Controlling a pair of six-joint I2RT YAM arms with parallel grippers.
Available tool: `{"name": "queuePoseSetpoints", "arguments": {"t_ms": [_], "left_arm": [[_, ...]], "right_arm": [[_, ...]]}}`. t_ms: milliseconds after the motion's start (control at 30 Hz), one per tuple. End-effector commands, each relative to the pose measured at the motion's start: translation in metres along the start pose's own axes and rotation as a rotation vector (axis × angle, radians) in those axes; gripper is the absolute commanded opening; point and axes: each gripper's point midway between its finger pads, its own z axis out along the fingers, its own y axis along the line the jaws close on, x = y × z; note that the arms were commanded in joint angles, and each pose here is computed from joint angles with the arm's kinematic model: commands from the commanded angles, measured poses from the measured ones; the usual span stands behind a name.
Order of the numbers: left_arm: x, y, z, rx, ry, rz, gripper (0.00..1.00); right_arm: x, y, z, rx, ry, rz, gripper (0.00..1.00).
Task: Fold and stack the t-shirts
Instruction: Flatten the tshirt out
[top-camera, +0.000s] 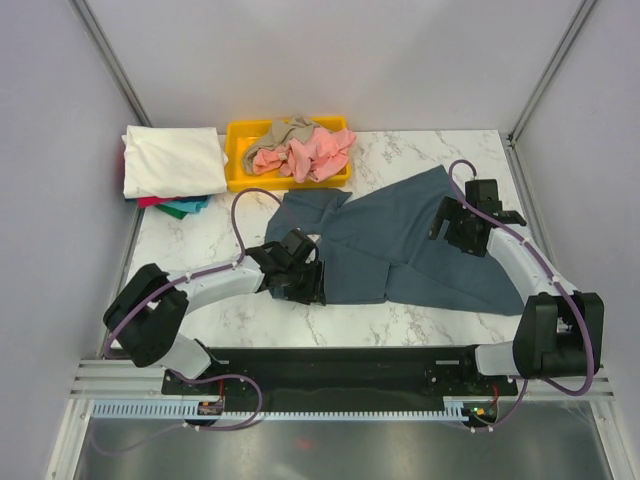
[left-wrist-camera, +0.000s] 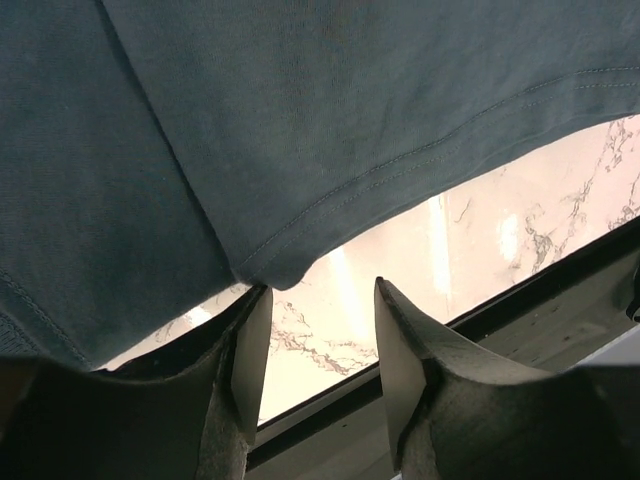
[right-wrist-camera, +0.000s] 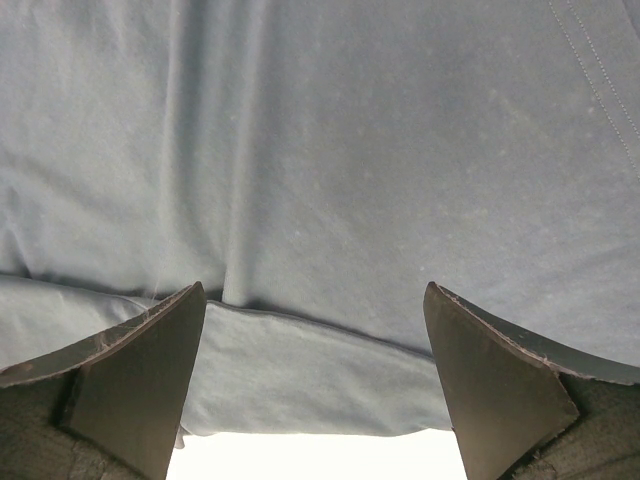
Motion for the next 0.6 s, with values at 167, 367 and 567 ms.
{"name": "queuePoseSetpoints", "arguments": {"t_ms": [167,367,567], "left_arm": [[-0.007,-0.014,-0.006,0.047,-0.028,-0.011,0.57],[0.001,-0.007,-0.019,-0.008,-0.036,0.010,0.64],[0.003,0.004,-0.014,-0.061,-0.034,0.012,0.63]], "right_arm": [[-0.006,0.000,0.002,0.000,-0.024,-0.014,0.98],[-0.004,-0.001,0.004,0.005,-0.021,-0.015,0.98],[-0.004,-0.001,0.006,0.004,-0.017,-0.017,0.98]]}}
